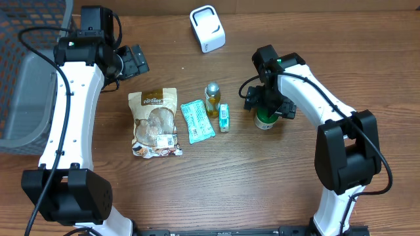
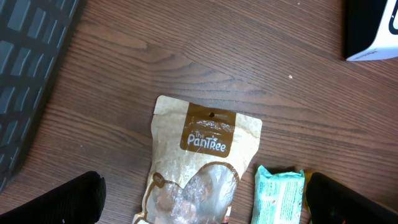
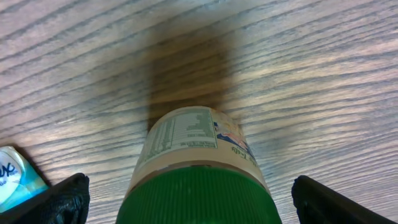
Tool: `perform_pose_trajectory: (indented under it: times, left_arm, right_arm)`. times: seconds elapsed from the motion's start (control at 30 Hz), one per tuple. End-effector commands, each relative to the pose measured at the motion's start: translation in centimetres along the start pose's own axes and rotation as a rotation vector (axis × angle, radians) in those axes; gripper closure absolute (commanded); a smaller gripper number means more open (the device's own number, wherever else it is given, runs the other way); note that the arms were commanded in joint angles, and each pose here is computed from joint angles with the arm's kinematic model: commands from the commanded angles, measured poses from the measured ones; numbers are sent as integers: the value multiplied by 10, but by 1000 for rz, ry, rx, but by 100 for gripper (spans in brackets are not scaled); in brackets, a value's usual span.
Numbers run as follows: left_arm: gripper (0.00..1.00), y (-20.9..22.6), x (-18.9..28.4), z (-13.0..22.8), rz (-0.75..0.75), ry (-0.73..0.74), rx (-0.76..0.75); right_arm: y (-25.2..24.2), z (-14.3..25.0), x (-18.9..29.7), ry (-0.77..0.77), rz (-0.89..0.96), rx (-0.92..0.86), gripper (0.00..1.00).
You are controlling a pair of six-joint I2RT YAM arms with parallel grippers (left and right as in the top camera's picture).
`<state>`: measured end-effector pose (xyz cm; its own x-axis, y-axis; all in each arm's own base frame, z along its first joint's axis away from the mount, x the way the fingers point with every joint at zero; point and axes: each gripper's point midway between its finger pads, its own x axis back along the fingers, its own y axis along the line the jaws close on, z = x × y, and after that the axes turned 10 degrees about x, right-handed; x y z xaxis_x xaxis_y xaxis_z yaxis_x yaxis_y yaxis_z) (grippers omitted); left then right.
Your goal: Scan the item barcode
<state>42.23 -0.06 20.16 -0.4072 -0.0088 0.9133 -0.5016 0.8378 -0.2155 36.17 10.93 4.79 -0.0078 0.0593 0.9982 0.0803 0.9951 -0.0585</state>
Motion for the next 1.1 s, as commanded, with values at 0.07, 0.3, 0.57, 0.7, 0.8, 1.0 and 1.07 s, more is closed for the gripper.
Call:
perform_pose_trajectory:
  times: [0.07, 0.3, 0.57, 0.7, 0.8, 1.0, 1.07]
  left_arm:
    - [0, -4, 9, -5, 18, -24, -13]
    - [0, -4, 9, -5, 18, -24, -13]
    - [0, -4, 9, -5, 18, -24, -13]
    - [0, -4, 9, -5, 18, -24, -13]
    - [0, -4, 9, -5, 18, -24, -13]
    - [0, -4, 9, -5, 18, -24, -13]
    - [0, -4, 9, -5, 18, -24, -13]
  right_arm:
    - [-7, 5, -7, 19, 19, 2, 0]
    - [-8, 8, -16, 22, 20, 3, 0]
    - [-7, 7, -17, 16, 18, 5, 4]
    - [-6, 5, -17, 9, 14, 29, 5]
    - [-5, 4, -17, 5, 12, 29, 9]
    - [-5, 5, -17, 6, 9, 36, 16]
    - [-5, 5, -17, 8, 10, 36, 17]
